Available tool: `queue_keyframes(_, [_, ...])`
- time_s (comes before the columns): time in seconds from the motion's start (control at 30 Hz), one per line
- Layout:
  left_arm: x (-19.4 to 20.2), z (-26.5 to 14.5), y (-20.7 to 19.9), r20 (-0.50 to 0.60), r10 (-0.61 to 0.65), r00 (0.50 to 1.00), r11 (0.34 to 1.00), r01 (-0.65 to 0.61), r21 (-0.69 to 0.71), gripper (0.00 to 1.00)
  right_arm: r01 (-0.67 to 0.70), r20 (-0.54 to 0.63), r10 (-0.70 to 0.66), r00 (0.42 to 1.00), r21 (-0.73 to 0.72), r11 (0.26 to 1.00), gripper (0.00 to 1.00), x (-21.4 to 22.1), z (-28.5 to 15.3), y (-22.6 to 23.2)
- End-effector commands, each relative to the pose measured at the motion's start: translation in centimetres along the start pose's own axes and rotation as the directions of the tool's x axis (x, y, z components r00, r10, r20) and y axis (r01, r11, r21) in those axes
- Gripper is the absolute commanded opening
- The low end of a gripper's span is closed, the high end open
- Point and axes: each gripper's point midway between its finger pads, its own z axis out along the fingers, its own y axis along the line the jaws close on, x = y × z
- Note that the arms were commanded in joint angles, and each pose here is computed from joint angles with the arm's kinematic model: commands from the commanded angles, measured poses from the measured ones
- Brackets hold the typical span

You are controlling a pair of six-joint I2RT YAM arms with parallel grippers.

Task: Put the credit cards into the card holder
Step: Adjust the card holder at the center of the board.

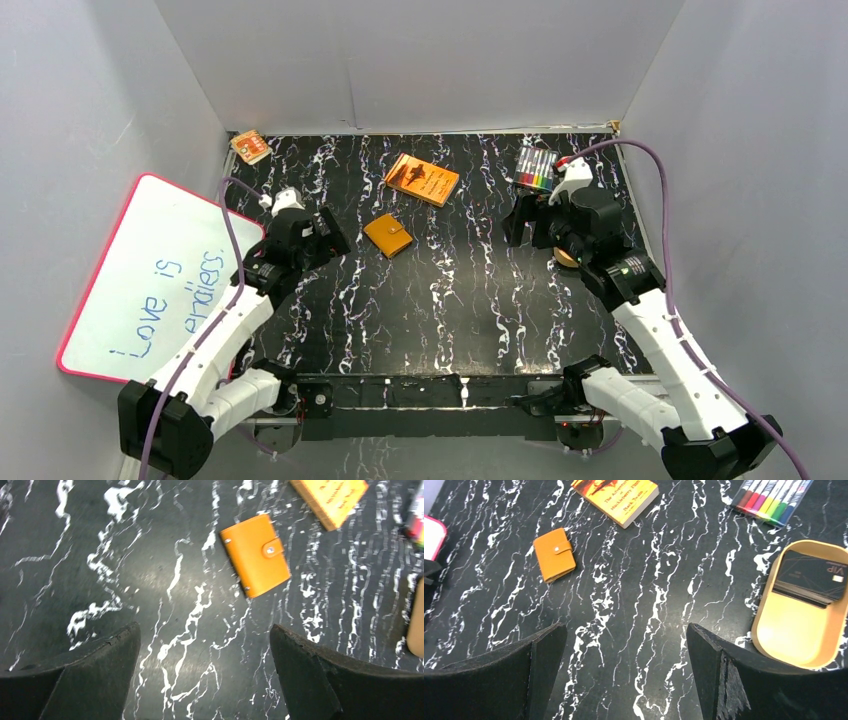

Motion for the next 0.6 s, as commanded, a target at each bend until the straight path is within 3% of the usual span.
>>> queue_keyframes(0.0, [1.1, -1.3, 2.4, -0.075, -0.083, 0.994, 0.985, 0.071, -0.156, 0.98, -0.074, 0.025, 0.075, 0.997, -0.065, 0.995, 0.99, -0.7, -0.1, 1.4])
queue_keyframes(0.23, [2.8, -0.2, 0.7, -0.170, -0.130, 0.977, 0.988, 0.113, -0.107, 0.97, -0.178, -0.070, 0.171, 0.983, -0.112, 0.978, 0.96, 2.6, 2.1, 2.3])
queue_keyframes(0.4, [2.8, 1.3, -1.8, -0.216, -0.192, 0.957, 0.981, 0.187, -0.043, 0.96, -0.299, -0.151, 0.272, 0.950, -0.195, 0.934, 0.85, 4.8, 5.1, 4.2])
queue_keyframes(0.57, [3.4, 1.7, -1.7, -0.229, -0.187, 0.955, 0.982, 0.180, -0.050, 0.95, -0.336, -0.205, 0.290, 0.935, -0.242, 0.910, 0.79, 5.7, 9.5, 6.6])
